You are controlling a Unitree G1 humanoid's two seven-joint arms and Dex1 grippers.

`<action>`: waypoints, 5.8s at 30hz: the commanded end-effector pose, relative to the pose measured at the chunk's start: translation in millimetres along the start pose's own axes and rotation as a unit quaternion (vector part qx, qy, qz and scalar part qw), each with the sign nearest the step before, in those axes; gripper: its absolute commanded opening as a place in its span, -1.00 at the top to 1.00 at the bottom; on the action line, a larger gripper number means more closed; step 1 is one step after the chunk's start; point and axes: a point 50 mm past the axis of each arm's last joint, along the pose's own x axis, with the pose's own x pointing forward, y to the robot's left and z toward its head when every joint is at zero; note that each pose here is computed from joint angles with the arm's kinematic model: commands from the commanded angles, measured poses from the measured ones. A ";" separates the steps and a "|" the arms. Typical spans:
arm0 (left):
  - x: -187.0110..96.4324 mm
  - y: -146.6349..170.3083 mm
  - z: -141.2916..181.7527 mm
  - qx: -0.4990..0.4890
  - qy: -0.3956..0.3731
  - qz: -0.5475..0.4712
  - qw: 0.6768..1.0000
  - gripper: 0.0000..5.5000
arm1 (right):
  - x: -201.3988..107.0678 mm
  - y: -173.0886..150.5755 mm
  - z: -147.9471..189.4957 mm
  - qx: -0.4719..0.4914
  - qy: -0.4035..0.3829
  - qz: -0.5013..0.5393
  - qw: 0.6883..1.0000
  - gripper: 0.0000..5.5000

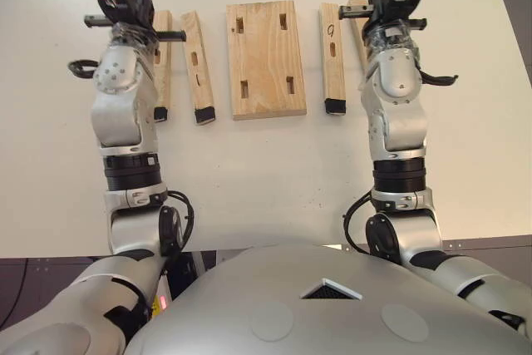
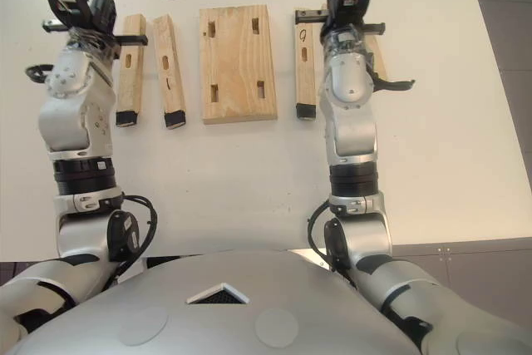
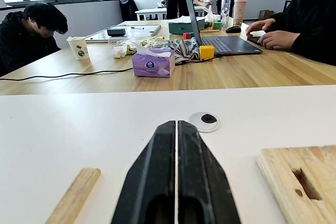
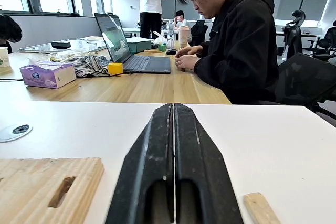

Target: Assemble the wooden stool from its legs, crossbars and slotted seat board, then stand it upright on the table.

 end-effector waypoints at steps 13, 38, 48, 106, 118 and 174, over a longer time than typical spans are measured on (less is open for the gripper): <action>-26.6 -18.1 -38.8 -0.080 0.030 0.071 0.994 1.00 | 10.9 -9.5 20.7 -0.031 0.023 0.060 0.997 1.00; 12.6 106.6 -13.6 0.061 0.087 0.071 0.992 0.62 | 3.3 -19.7 0.9 -0.006 0.038 -0.015 0.999 1.00; -0.8 120.4 -42.1 0.044 0.160 -0.002 0.986 0.08 | 7.6 -3.2 12.3 0.007 0.025 0.013 1.000 1.00; -35.0 116.9 -107.1 -0.026 0.184 0.015 0.982 0.55 | 23.4 -4.7 6.5 -0.012 0.053 0.047 0.997 1.00; -25.3 -12.5 26.9 0.056 -0.078 -0.271 0.958 0.55 | 28.5 52.2 63.7 0.347 0.109 0.369 0.856 0.39; -37.2 -29.5 34.1 0.014 -0.079 -0.290 0.954 0.07 | 49.4 -56.4 34.6 0.346 0.062 0.058 0.934 0.86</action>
